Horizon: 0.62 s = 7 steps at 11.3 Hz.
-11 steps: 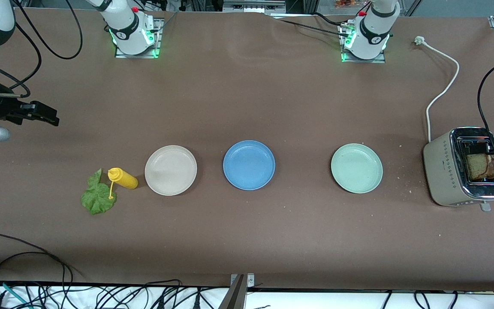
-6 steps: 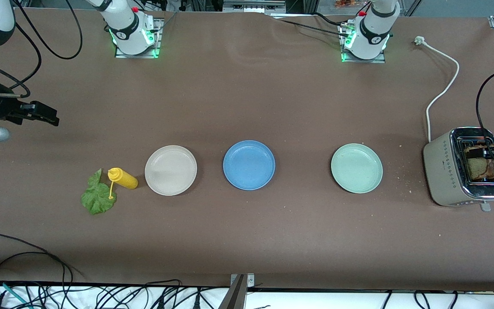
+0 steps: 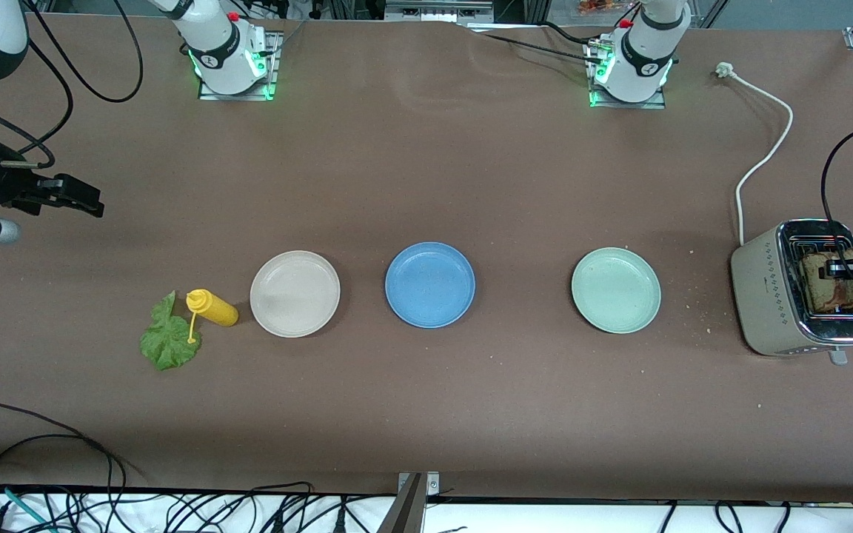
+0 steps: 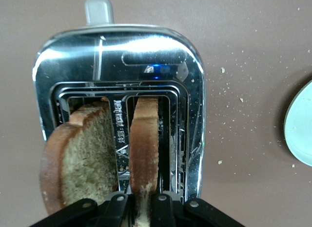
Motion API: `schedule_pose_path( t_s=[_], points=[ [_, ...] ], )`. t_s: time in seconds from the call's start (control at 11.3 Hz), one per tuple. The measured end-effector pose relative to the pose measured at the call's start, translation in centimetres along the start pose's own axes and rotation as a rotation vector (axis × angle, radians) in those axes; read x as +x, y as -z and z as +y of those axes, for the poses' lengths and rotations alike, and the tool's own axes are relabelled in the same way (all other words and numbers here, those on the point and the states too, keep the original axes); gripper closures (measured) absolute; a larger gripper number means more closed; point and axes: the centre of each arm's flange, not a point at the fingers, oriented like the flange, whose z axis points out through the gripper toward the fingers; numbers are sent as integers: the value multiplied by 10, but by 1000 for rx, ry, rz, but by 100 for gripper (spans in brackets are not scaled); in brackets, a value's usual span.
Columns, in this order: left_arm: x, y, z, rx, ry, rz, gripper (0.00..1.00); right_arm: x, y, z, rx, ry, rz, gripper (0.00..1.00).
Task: Make sandwich in blue plate with both arms
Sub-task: 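Grasp one bread slice with the left gripper and lift it out, then carry the bread slice with the left gripper onto the blue plate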
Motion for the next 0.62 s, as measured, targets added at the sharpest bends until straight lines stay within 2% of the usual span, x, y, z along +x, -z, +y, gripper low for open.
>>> schedule_pose_path(
  t_s=[0.35,0.44,0.62],
  points=[
    [-14,50,14,11,-52,31,86,0,0,0,0,1,0,0],
    [-22,72,30,11,-74,33,90,0,0,0,0,0,0,0],
    [-36,119,76,5,-145,30,91,0,0,1,0,-1,0,0]
  ],
)
